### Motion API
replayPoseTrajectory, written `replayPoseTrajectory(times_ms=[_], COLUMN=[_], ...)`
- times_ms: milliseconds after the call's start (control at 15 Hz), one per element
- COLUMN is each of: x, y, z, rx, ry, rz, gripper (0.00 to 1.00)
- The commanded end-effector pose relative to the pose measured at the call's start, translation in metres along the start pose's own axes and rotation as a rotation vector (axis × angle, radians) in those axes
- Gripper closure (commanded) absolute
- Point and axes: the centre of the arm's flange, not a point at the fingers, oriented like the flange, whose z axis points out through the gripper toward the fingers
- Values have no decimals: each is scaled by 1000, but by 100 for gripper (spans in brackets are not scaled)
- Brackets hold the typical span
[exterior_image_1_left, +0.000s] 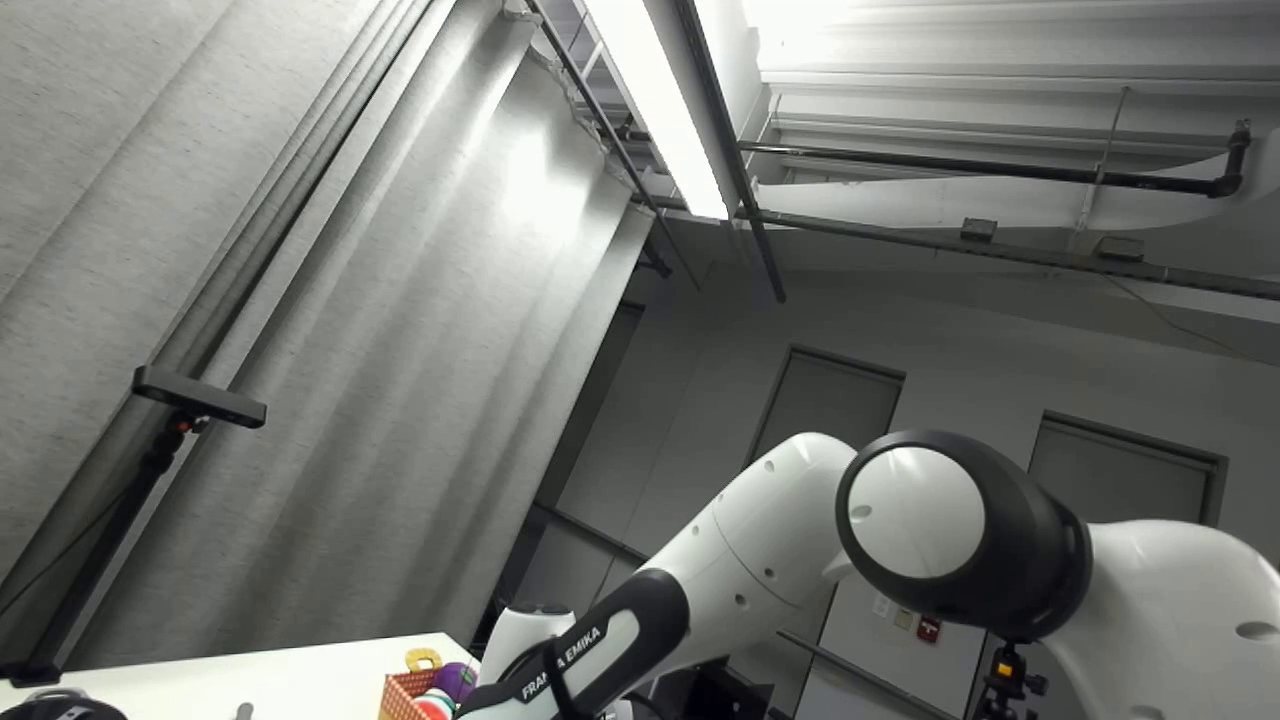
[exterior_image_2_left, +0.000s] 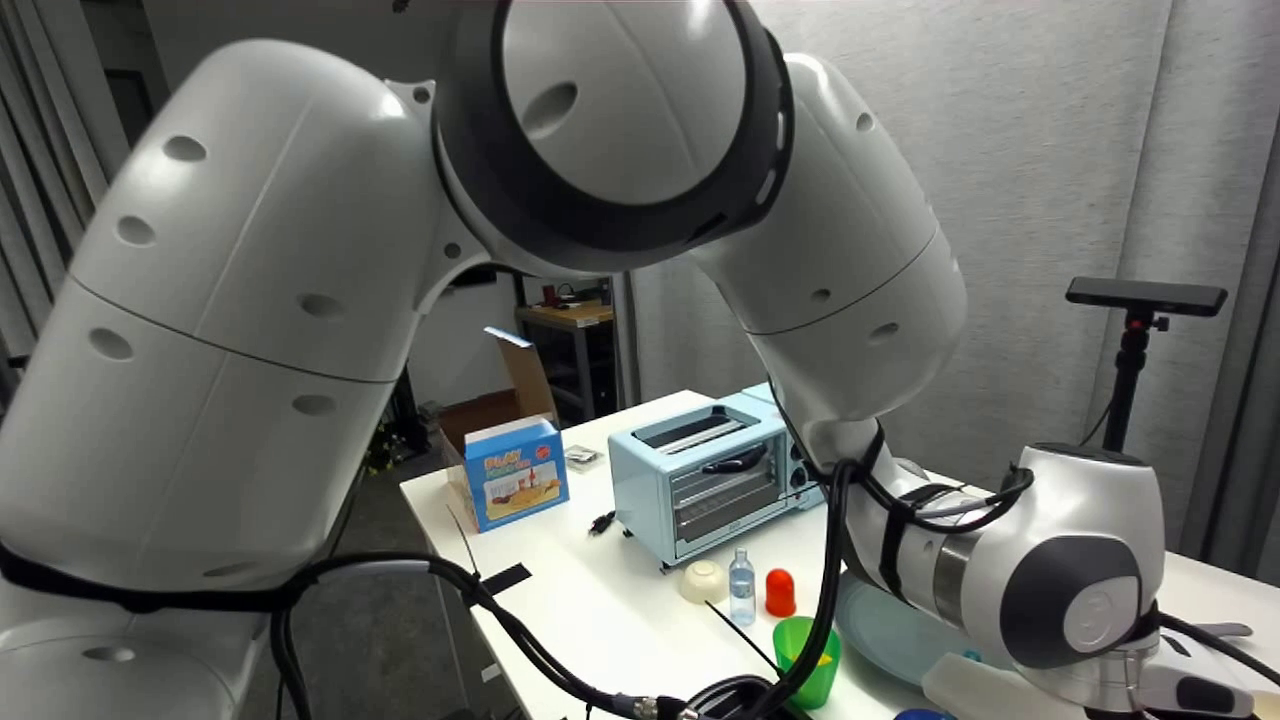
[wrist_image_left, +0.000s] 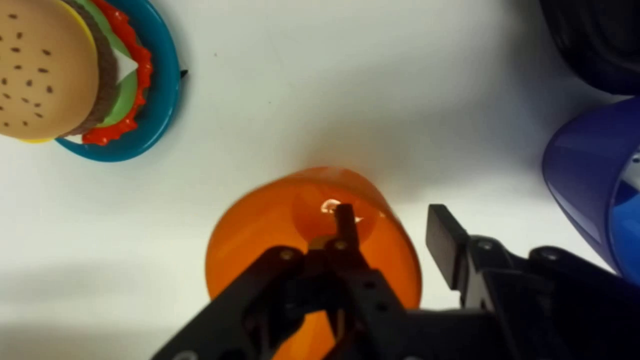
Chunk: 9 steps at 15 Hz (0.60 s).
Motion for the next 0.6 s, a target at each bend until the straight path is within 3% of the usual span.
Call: replayPoseTrajectory(times_ms=[0,200,533], x=[-1,-1,-4], y=[0,0,2], z=[-2,-7,-25], rx=[9,7,-6], ry=[26,30,43], rz=[26,25,29], gripper=[27,3,0])
